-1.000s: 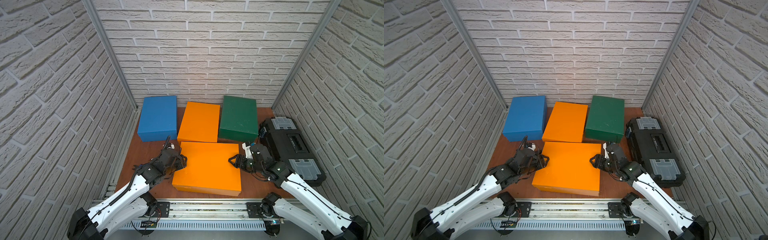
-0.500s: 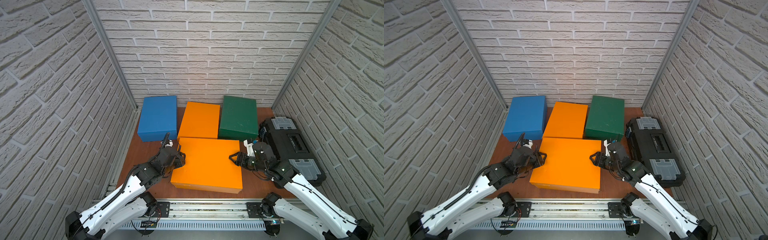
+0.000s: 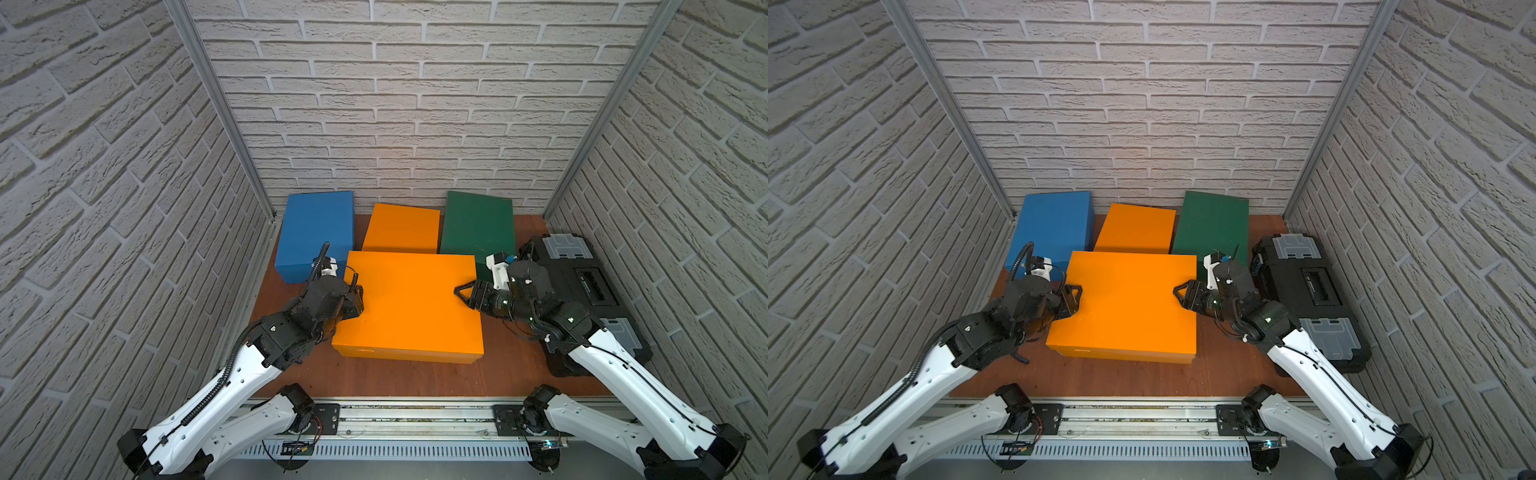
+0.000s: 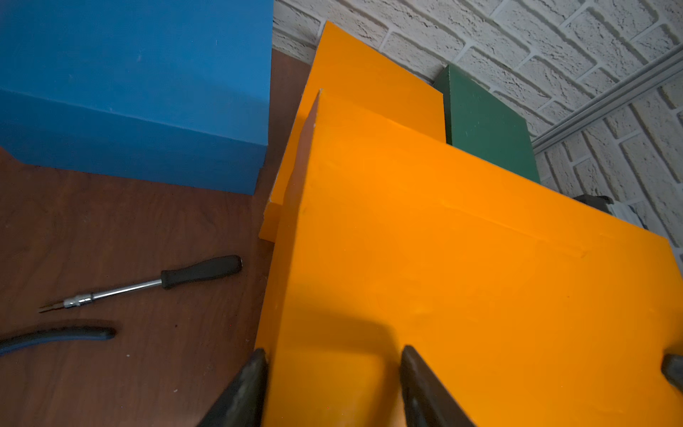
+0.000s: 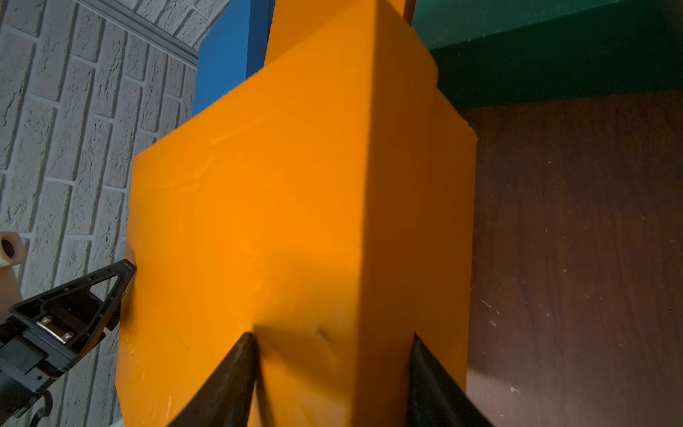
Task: Stack the shoeboxes
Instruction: Pick up the shoebox from the center of the board.
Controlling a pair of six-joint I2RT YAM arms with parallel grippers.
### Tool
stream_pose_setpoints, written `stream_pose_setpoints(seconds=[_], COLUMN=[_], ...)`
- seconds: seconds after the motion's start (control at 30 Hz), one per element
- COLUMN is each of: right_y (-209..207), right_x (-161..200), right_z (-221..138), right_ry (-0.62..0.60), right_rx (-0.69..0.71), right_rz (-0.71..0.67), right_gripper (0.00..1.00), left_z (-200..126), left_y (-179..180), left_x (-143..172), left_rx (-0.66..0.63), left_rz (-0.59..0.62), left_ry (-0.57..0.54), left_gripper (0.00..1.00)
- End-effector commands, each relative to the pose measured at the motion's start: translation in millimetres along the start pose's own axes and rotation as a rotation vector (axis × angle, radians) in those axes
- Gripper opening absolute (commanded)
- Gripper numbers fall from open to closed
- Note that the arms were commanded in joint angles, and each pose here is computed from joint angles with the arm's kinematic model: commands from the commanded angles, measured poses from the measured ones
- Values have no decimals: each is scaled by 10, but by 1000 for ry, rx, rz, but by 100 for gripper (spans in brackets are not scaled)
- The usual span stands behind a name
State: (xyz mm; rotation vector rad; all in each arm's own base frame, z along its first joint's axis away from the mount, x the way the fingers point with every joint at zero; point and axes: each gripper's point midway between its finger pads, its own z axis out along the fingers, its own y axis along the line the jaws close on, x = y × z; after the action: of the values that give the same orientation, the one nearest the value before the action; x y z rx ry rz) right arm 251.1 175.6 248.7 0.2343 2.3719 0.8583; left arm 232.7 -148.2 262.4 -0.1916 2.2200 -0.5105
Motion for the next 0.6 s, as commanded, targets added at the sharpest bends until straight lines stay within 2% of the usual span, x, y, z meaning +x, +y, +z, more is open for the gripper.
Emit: stream_pose_setpoints(seconds=[0.0, 0.13, 0.3, 0.57], right_y=[563, 678, 709, 582], right_x=[72, -98, -411, -962], right_z=[124, 250, 494, 1148], right_ry=[88, 103, 100, 123], right_rx=[-199, -200, -215, -228], right_rz=[-142, -165, -142, -54], right_gripper=[42, 41, 39, 37], left_z=[-338, -303, -109, 531], left_y=[-980, -975, -916, -772], left_x=[-475, -702, -944, -1407], left_rx=[420, 423, 408, 421], left_rz=[-5, -8, -15, -93], left_ry=[-103, -142, -165, -160], left_gripper=[56, 56, 53, 52])
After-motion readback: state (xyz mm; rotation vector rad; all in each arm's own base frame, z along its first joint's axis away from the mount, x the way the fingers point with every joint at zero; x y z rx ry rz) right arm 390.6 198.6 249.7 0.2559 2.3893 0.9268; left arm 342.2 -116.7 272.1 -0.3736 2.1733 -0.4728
